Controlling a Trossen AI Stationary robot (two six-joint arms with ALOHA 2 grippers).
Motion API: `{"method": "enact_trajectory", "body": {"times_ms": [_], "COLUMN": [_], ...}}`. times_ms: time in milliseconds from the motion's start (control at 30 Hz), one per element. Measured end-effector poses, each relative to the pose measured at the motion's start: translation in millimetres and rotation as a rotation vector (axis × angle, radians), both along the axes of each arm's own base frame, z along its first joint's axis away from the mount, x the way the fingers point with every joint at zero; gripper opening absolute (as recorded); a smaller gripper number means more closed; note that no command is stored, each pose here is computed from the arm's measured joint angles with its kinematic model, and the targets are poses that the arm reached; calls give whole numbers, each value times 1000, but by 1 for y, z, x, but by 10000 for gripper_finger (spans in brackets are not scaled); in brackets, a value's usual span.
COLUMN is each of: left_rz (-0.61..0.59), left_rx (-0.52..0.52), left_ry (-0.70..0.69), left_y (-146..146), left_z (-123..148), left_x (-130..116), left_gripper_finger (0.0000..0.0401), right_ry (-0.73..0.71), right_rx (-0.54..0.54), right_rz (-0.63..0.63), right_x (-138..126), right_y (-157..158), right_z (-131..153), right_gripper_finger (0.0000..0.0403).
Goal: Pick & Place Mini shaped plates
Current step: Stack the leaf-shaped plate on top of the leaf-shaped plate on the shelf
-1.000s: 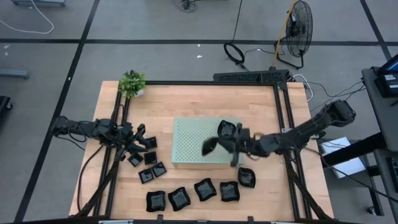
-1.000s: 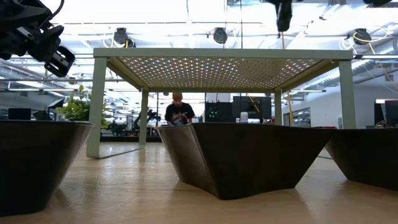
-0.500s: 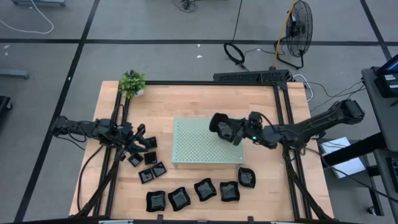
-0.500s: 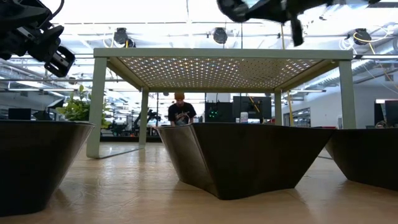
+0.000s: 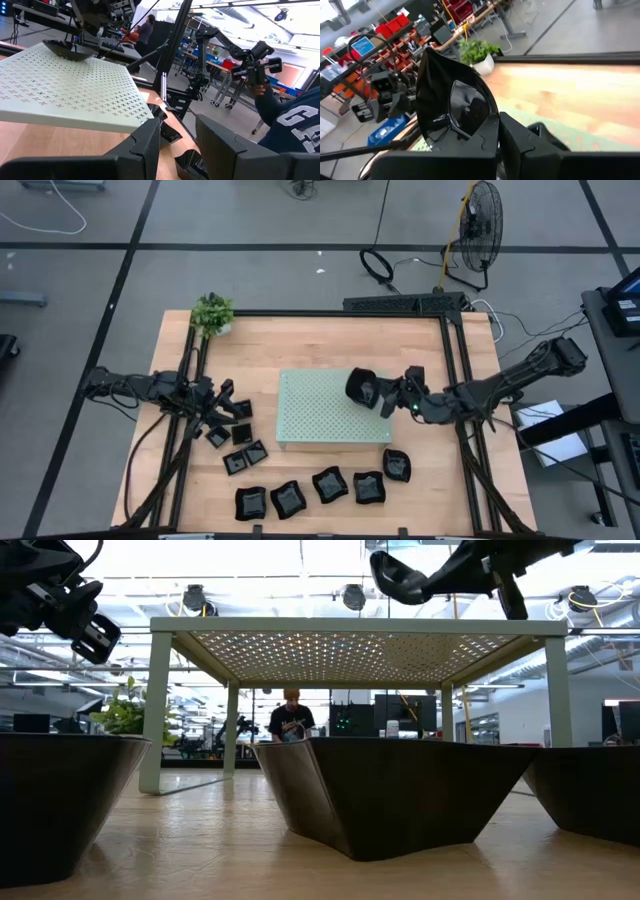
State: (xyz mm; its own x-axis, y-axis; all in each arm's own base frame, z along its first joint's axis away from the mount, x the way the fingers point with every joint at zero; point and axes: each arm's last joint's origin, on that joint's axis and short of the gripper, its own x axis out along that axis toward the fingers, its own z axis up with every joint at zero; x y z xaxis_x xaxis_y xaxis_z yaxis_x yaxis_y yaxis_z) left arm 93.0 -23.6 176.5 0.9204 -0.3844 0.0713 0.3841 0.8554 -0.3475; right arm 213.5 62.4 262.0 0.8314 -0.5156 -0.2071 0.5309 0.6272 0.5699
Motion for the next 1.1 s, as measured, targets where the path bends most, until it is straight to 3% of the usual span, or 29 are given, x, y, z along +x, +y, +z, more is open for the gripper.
{"method": "enact_trajectory", "body": {"times_ms": [600,1100], "left_rz": [0,0], "left_rx": [0,0], "left_ry": [0,0], "left_y": [0,0], "left_z": [0,0], "left_x": [0,0], "left_gripper_finger": [129,129], "right_ry": [79,133], "right_rx": [37,-24], "right_rz": [20,36], "right_x": [-5,-6], "right_y": [10,10], "right_z": [-15,-16], "right_gripper_finger": [0,0]}}
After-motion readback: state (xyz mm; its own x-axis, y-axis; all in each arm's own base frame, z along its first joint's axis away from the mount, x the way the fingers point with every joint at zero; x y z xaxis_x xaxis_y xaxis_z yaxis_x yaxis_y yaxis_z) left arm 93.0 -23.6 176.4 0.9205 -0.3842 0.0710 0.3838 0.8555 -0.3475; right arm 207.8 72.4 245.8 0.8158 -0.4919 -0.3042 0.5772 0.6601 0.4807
